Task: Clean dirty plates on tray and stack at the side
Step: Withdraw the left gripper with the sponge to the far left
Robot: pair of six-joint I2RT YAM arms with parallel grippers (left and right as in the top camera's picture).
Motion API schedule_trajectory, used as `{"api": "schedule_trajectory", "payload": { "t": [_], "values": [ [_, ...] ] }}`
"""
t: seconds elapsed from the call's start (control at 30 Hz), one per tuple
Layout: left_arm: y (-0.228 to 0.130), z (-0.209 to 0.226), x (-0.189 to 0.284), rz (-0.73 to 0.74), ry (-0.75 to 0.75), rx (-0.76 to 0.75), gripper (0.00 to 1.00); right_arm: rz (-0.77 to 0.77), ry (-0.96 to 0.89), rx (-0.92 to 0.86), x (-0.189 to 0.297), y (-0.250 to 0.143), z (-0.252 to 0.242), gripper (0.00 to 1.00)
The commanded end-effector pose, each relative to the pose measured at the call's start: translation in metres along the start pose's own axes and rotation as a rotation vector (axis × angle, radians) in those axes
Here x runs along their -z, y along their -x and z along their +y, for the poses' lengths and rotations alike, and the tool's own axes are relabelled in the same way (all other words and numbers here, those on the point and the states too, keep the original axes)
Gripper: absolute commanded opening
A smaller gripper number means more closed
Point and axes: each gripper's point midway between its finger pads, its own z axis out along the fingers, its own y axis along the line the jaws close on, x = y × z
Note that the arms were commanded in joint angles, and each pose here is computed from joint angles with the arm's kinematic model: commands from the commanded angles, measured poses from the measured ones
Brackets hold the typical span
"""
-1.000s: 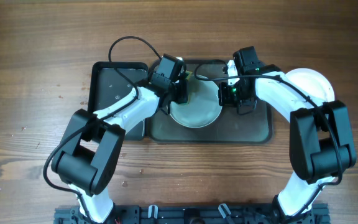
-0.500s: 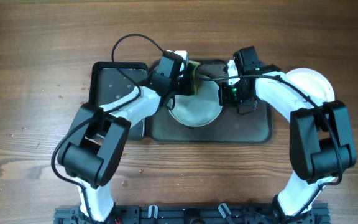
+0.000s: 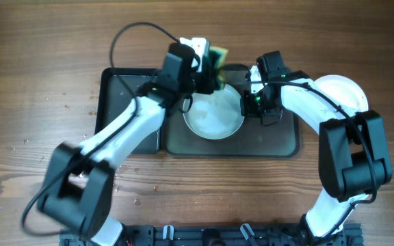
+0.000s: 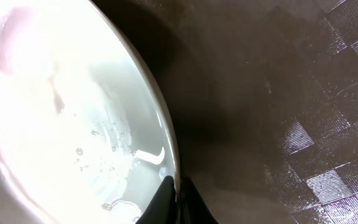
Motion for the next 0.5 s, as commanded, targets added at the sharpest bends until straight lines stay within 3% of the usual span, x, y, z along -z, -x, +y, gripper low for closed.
{"api": "schedule_trajectory", "payload": {
  "t": [0.0, 0.03, 0.17, 0.3, 0.47],
  "values": [
    [0.026, -0.002, 0.036, -0.064, 0.065, -0.003, 0.04, 0.033, 0.019, 0.023, -0.008, -0.008, 0.003, 0.04],
    [0.025, 0.002, 0.044, -0.052, 0.083, 0.008, 0.04, 0.033, 0.019, 0.023, -0.008, -0.008, 0.003, 0.06],
    [0.032, 0.039, 0.087, -0.053, 0.174, 0.159, 0.04, 0.032, 0.019, 0.023, -0.008, -0.008, 0.003, 0.32],
    [0.031, 0.115, 0.146, -0.060, 0.348, 0.338, 0.05, 0.032, 0.019, 0.020, -0.008, -0.008, 0.003, 0.36],
    [-0.012, 0.204, 0.205, 0.019, 0.559, 0.599, 0.07, 0.035, 0.019, -0.036, -0.009, -0.009, 0.005, 0.36]
  ]
}}
